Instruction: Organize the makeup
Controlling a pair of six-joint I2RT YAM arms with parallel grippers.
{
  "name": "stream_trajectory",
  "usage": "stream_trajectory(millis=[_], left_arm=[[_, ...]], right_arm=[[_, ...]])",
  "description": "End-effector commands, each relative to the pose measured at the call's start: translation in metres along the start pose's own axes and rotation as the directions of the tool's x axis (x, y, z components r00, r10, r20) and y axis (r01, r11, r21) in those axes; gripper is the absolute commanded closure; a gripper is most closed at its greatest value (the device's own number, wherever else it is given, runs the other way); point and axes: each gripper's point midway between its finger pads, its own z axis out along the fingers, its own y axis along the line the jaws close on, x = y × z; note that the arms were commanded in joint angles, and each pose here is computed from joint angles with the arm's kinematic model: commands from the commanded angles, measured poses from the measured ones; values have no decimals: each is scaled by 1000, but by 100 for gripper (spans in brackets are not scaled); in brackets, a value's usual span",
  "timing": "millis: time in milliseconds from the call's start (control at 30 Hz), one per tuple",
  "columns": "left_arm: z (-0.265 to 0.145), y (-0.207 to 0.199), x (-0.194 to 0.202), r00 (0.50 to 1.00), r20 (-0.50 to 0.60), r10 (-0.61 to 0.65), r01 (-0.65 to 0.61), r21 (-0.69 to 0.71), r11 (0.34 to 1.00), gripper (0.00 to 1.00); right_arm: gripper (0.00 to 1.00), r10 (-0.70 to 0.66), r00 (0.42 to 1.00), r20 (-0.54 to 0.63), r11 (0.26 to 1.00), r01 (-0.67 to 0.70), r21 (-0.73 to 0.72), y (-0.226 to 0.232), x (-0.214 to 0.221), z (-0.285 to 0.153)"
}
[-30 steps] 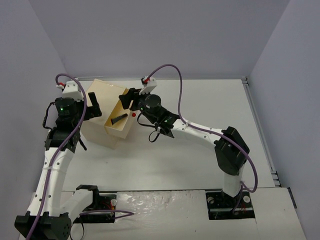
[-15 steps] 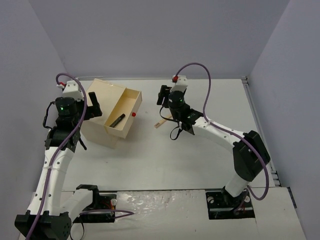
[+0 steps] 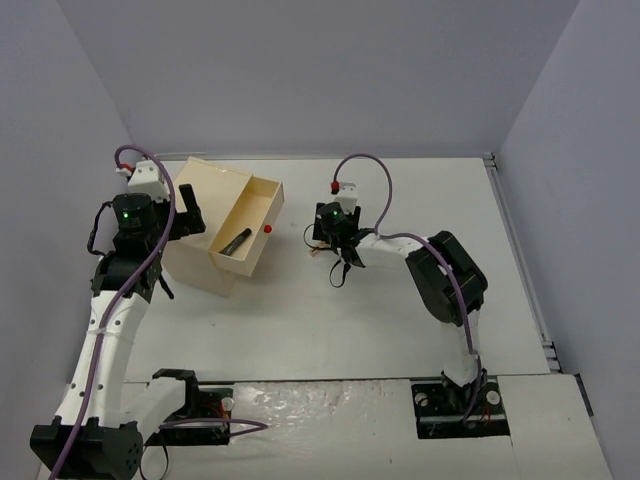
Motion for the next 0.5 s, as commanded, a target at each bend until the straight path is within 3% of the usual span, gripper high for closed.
stream_trajectory(millis=[0, 167, 300, 467], left_arm=[[-5, -3, -29, 996, 85, -16, 15, 13, 1000, 3], [-5, -3, -29, 996, 85, -14, 13, 12, 1000, 3], [-5, -3, -29, 996, 84, -14, 13, 12, 1000, 3], [-4, -3, -29, 996, 82, -16, 15, 12, 1000, 3]], right_arm=[[42, 69, 996, 54, 998, -69, -11, 16, -18, 8], [49, 38, 999, -1, 999, -38, 31, 6, 7, 17], [63, 16, 999, -38, 998, -14, 53, -7, 24, 12], [92, 0, 1000, -21, 998, 2, 58, -19, 13, -2]])
